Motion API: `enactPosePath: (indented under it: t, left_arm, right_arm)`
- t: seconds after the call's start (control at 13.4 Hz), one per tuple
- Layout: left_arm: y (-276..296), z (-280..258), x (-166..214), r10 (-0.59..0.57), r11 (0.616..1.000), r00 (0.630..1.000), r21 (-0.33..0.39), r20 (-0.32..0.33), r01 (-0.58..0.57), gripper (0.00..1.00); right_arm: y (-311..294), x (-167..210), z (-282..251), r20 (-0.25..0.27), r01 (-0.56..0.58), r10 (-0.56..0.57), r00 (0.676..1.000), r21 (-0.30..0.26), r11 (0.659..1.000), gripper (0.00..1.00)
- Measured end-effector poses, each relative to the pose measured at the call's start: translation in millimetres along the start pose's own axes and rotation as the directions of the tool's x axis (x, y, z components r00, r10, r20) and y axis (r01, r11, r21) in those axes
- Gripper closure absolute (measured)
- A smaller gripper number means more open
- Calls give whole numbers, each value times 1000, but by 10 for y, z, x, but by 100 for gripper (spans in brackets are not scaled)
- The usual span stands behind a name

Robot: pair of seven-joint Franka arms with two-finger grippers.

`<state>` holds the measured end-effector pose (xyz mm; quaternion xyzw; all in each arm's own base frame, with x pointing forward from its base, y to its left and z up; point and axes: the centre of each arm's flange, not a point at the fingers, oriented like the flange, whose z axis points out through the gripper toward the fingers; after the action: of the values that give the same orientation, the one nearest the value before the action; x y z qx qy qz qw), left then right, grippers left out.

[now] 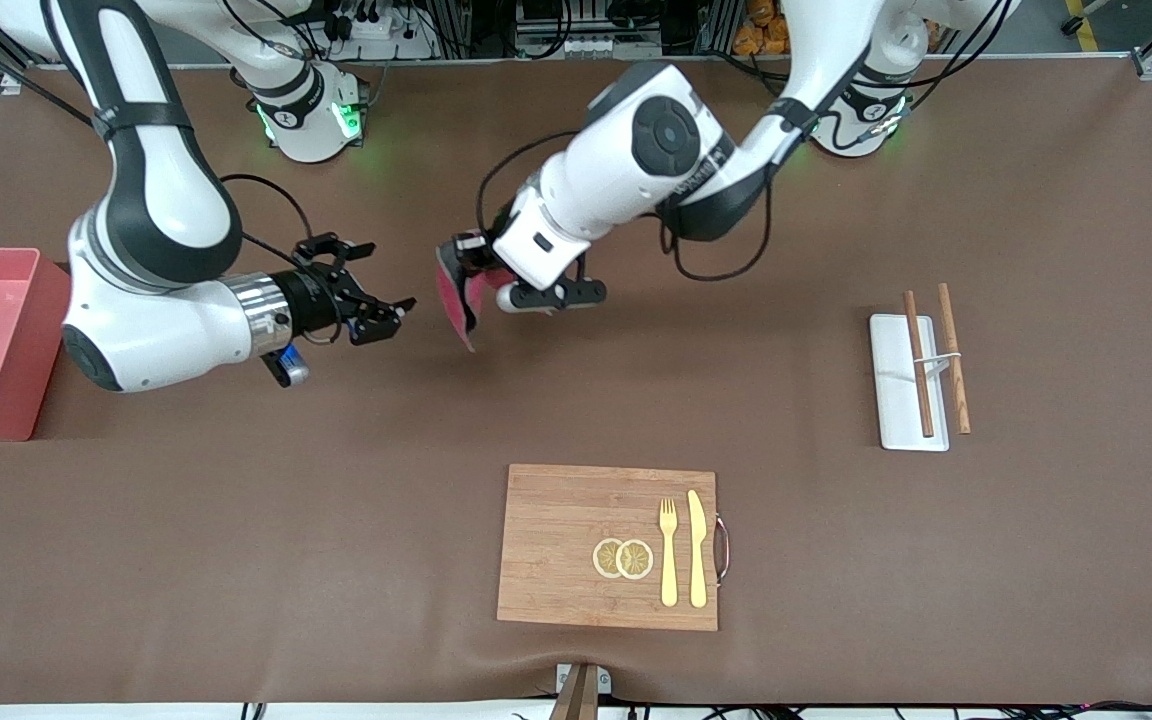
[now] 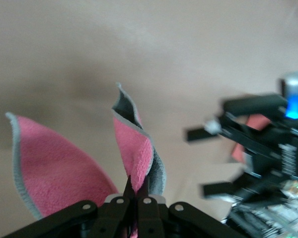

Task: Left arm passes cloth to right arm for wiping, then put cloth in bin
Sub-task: 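Grasp the cloth with the right gripper from the left gripper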

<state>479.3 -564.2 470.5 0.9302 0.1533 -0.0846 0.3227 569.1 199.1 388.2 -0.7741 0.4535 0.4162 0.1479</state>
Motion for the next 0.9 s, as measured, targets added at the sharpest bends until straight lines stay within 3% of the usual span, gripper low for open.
enactPosePath:
  t: [0.22,0.67,0.9]
  left_arm:
    - [122,64,-192,-22,998,1000,-55,-22,21,97]
    - [89,134,-138,-37,998,999,-57,-30,35,97]
    - [85,133,-128,-38,998,999,-57,-31,36,97]
  right_arm:
    - [-51,152,128,49,-42,39,998,64,997,0]
    - [-123,-137,348,78,-70,67,995,33,997,0]
    - [-158,-262,467,78,-52,51,996,18,998,33]
